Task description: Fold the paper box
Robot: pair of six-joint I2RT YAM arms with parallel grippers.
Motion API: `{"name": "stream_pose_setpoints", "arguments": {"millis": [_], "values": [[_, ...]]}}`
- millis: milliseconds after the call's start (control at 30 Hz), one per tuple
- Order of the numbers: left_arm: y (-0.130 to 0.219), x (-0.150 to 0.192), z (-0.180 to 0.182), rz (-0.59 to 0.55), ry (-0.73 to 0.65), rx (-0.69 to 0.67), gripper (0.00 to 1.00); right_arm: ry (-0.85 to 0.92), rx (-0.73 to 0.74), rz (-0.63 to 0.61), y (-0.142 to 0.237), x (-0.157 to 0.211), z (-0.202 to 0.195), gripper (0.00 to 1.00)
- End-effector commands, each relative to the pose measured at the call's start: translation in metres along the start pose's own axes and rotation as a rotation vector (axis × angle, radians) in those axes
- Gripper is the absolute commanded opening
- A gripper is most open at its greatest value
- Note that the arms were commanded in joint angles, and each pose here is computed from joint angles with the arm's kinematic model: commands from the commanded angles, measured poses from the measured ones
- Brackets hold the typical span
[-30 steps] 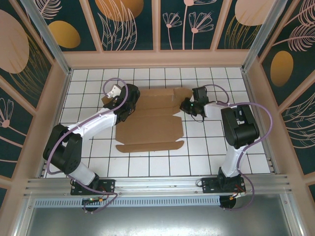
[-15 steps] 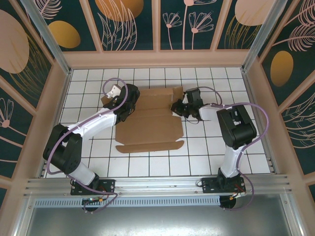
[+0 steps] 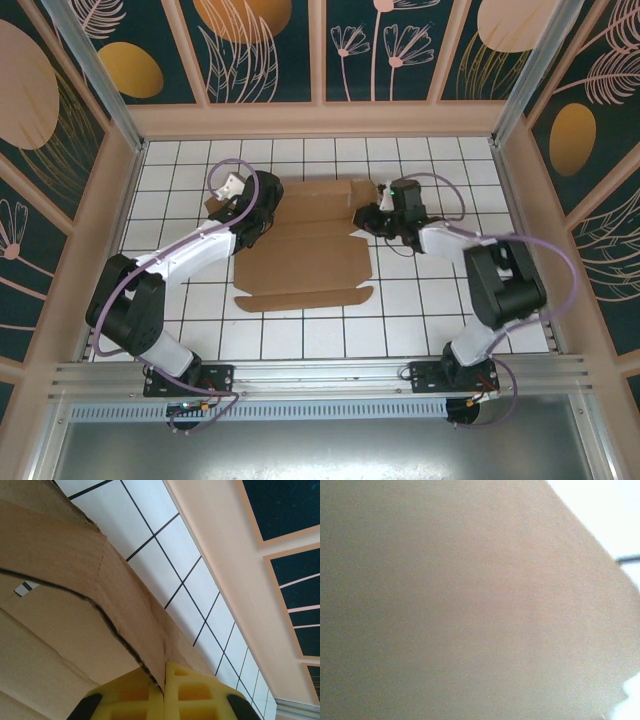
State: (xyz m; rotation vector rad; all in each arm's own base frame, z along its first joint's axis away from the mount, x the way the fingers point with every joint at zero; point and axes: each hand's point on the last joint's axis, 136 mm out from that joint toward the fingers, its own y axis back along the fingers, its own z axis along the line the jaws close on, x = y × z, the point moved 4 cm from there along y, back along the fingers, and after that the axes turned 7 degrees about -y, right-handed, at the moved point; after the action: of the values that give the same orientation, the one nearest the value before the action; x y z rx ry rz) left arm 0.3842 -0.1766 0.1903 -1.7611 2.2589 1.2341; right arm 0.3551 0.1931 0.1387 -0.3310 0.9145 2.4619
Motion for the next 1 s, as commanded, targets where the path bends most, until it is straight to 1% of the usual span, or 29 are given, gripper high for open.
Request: {"name": "stream_pose_setpoints", "arguments": {"millis": [0,67,133,200,267,333,367,433,533,567,733,967], "values": [[-0.006,0.008,0.017,0.042,-0.066,-0.107,0.0,0.194,-0.062,-0.199,0.056,-0.015,0.025,0.16],[-0.008,0.009,0.016,0.047,-0.068,-0.112,0.0,0.233,-0.035,-0.305,0.08,-0.025,0.027,0.16],[-0.009,0.01,0.015,0.053,-0.064,-0.108,0.0,0.263,0.013,-0.4,0.097,-0.036,0.019,0.15],[-0.009,0.011,0.015,0.059,-0.063,-0.103,0.0,0.27,0.123,-0.494,0.106,-0.05,-0.002,0.15],[-0.009,0.011,0.014,0.061,-0.063,-0.102,0.0,0.283,0.212,-0.541,0.107,-0.064,-0.025,0.14],[-0.008,0.01,0.014,0.06,-0.062,-0.1,0.0,0.335,0.308,-0.554,0.1,-0.077,-0.045,0.12],[-0.007,0.01,0.013,0.061,-0.061,-0.096,0.0,0.383,0.347,-0.537,0.093,-0.082,-0.053,0.11],[-0.006,0.009,0.012,0.06,-0.062,-0.094,0.0,0.505,0.358,-0.464,0.075,-0.083,-0.06,0.1],[-0.006,0.01,0.013,0.067,-0.064,-0.092,0.0,0.676,0.277,-0.351,0.052,-0.076,-0.057,0.12],[-0.006,0.011,0.013,0.073,-0.064,-0.091,0.0,0.707,0.251,-0.33,0.046,-0.073,-0.055,0.13],[-0.009,0.017,0.015,0.099,-0.069,-0.086,0.0,0.739,0.197,-0.267,0.024,-0.071,-0.052,0.21],[-0.007,0.016,0.012,0.1,-0.064,-0.058,0.0,0.892,0.123,-0.177,-0.004,-0.051,-0.028,0.26]]}}
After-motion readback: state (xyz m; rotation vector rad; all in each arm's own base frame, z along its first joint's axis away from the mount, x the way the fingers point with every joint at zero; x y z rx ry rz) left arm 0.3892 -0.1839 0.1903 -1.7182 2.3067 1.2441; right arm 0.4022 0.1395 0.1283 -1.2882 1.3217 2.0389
